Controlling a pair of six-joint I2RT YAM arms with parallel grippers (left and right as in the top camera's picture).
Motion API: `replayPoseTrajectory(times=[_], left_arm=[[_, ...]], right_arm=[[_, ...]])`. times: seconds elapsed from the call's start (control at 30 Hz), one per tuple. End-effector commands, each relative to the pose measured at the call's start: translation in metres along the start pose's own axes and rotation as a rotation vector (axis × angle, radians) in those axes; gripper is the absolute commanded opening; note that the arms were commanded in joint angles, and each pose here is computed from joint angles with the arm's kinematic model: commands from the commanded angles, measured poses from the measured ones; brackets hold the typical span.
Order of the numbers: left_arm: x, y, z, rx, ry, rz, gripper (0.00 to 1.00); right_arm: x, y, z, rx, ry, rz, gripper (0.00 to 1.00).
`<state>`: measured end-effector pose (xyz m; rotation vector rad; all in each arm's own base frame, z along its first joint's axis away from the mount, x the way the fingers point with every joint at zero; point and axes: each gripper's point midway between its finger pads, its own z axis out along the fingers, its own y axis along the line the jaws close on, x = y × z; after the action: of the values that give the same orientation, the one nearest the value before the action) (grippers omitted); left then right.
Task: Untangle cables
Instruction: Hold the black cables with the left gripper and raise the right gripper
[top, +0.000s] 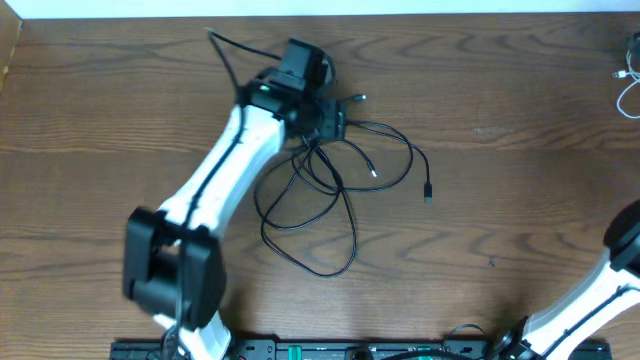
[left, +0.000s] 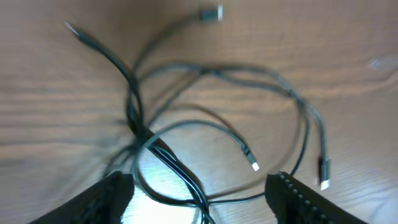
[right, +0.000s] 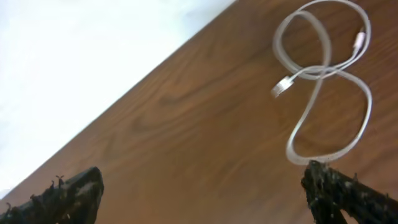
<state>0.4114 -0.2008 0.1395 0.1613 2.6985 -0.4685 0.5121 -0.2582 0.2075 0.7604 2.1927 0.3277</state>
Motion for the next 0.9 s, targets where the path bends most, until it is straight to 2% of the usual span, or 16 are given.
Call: replayPoseTrajectory(times=[0.0,0.17,0.33,0.53,0.7,0.87], left_arm=[[-0.043,-0.008,-0.092,0.023,-0.235,0.031,0.77],[-0.036,-0.004,-0.145,0.023,-0.299,0.018,0.81],[-0.013,0.003,-0.157,0.001,-0.241,-0.004,0.81],[0.016,0.015,-0.136,-0.036,-0.108,-0.035,0.80],[0.033,0.026,-0.100,-0.055,0.001,-0.105,0.78],[0.050,0.027,-0.061,-0.060,0.121,-0.111,0.72]], right_arm=[[-0.006,0.062,-0.060,-0.107,-0.027,-0.113,0.99],[0.032,0.104,-0.089,-0.137,0.074,-0.210,0.99],[0.077,0.140,-0.094,-0.172,0.208,-0.246,0.99],[0.125,0.173,-0.084,-0.210,0.349,-0.320,0.99],[0.141,0.189,-0.080,-0.204,0.376,-0.367,0.99],[0.153,0.200,-0.080,-0.212,0.400,-0.391,0.99]])
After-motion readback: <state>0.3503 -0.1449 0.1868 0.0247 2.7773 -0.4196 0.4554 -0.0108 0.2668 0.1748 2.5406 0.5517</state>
